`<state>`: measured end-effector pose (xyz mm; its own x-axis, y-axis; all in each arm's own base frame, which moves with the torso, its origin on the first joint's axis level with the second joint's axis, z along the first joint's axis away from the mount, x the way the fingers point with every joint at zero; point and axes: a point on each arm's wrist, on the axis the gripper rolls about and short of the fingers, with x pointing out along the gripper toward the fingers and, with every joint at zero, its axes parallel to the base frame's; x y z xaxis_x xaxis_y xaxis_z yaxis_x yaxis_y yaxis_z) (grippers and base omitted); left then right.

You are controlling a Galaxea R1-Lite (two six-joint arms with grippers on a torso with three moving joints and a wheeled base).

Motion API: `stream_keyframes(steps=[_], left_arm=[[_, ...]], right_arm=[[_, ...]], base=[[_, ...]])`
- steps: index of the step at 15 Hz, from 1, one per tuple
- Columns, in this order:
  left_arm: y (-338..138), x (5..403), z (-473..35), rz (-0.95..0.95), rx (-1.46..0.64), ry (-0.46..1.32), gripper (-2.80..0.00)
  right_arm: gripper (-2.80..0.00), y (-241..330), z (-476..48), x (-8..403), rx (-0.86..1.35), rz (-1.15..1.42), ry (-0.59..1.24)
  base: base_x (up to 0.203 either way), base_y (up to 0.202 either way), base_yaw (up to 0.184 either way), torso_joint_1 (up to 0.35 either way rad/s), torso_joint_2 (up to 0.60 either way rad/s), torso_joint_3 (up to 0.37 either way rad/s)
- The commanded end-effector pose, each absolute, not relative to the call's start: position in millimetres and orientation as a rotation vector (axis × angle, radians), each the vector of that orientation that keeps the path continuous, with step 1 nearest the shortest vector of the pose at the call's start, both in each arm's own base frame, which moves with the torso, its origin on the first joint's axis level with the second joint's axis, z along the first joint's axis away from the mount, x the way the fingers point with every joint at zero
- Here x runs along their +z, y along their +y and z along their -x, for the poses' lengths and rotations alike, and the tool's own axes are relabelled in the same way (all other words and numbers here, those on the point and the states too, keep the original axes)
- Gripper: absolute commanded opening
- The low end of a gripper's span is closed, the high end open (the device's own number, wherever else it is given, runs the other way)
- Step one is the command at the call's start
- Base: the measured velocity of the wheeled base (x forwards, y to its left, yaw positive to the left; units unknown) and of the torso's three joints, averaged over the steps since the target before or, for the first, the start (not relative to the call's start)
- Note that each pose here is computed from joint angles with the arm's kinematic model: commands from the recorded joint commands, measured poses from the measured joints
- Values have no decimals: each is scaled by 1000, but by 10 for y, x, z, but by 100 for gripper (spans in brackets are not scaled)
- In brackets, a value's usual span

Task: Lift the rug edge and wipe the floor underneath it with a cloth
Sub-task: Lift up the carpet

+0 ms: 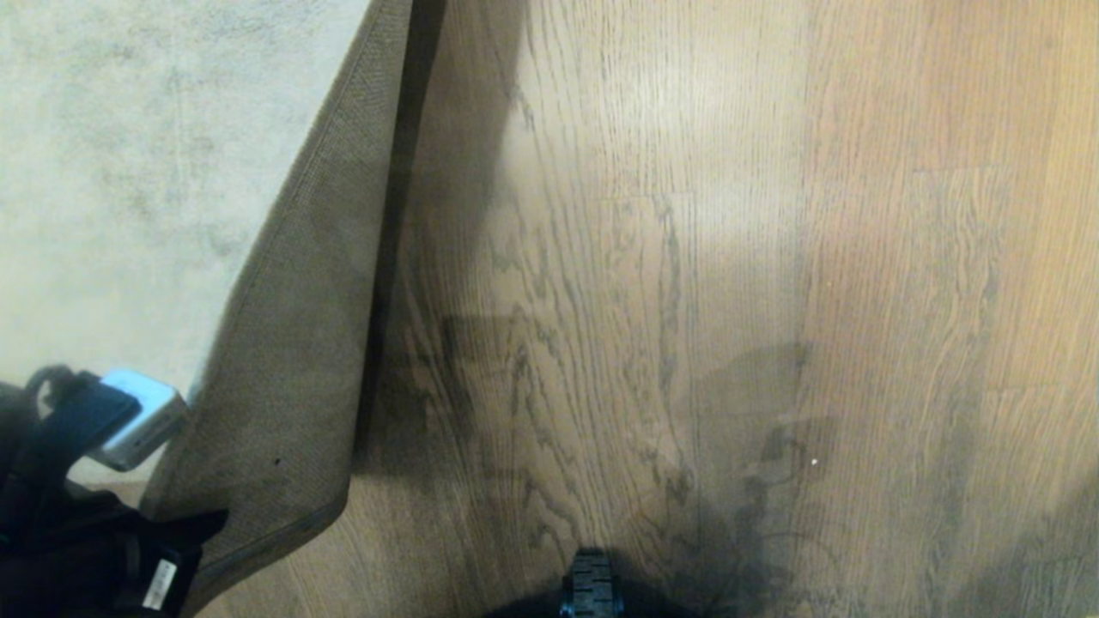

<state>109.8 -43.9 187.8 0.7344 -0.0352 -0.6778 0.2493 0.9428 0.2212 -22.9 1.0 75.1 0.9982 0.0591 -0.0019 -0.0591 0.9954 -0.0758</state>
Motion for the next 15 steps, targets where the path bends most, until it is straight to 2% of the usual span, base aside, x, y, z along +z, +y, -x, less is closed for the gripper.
stream_keyframes(steps=[1, 9, 15], left_arm=[[-440, 1789, -1107, -326, -154, 770, -280], [-367, 1649, -1199, -280, -72, 729, -280], [-443, 1620, -1402, -354, -104, 637, -280]], right_arm=[[-280, 10, 228, 752, 60, 77, 1], [-280, 10, 228, 752, 60, 77, 1], [-280, 10, 228, 752, 60, 77, 1]], base=[[0, 0, 0, 0, 0, 0], [0, 0, 0, 0, 0, 0], [0, 0, 0, 0, 0, 0]])
